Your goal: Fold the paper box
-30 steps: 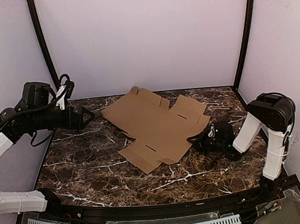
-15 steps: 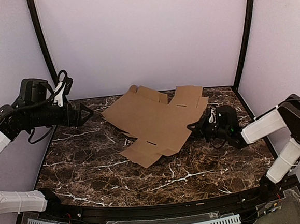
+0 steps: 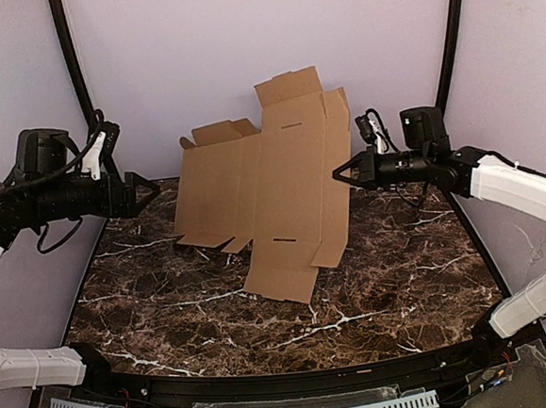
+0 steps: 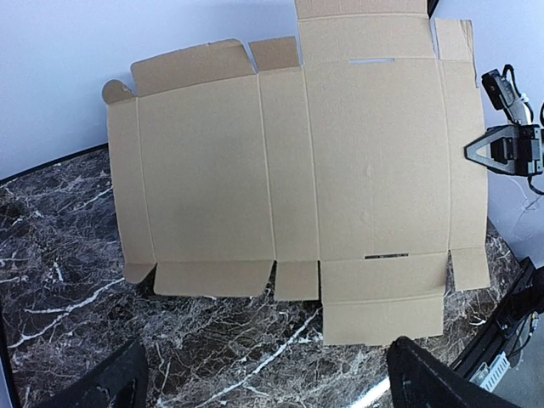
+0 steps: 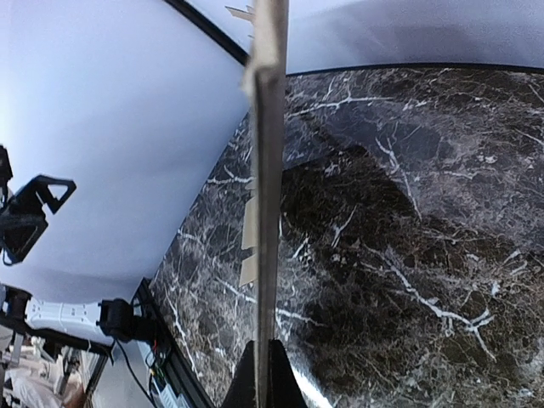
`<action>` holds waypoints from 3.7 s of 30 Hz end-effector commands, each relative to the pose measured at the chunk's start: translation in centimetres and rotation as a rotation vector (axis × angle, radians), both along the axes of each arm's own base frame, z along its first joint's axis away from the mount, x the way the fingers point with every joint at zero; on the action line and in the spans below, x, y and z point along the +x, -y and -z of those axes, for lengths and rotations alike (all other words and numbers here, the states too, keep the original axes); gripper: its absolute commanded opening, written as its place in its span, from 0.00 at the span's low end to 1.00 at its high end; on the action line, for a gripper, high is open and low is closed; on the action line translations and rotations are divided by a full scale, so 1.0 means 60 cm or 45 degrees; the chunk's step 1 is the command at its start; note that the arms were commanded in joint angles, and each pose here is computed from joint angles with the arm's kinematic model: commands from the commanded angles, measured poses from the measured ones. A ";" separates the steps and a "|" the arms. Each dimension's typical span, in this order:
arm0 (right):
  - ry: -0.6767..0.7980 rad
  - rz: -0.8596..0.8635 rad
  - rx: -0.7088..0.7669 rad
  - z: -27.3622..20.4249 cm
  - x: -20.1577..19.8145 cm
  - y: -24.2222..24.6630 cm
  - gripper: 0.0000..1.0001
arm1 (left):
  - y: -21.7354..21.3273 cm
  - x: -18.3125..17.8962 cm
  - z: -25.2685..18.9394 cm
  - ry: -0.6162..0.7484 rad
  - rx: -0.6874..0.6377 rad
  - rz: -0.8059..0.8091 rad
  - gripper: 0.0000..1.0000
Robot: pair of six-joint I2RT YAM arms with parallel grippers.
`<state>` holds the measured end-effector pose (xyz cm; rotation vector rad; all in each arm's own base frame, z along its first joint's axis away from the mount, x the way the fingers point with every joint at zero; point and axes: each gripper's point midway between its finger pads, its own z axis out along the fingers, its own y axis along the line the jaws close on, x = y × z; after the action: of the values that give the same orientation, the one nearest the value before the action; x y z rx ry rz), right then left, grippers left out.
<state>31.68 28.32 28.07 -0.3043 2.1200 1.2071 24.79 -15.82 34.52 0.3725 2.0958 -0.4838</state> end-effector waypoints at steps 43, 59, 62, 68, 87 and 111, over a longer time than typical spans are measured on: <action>1.204 -0.411 -2.086 0.024 0.177 -0.088 0.00 | -0.020 -0.032 0.059 -0.084 0.034 -0.011 0.99; 1.460 -0.374 -2.107 0.031 0.132 -0.123 0.00 | 0.017 0.019 0.079 -0.091 -0.056 -0.038 0.93; 1.464 -0.347 -2.105 0.032 0.125 -0.126 0.00 | 0.050 0.029 0.068 -0.117 -0.155 0.024 0.85; 1.486 -0.325 -2.084 0.027 0.104 -0.137 0.00 | 0.118 0.049 0.042 -0.198 -0.370 0.152 0.44; 1.443 -0.261 -2.030 0.037 0.071 -0.136 0.00 | 0.172 0.144 0.108 -0.388 -0.485 -0.001 0.01; 1.341 -0.178 -1.845 0.034 0.052 -0.167 0.00 | 0.239 0.186 0.190 -0.497 -0.497 -0.130 0.01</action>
<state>35.53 36.69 24.09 -1.4416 1.5367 -0.7506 35.17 -29.27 22.05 -0.0355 2.3458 -0.9334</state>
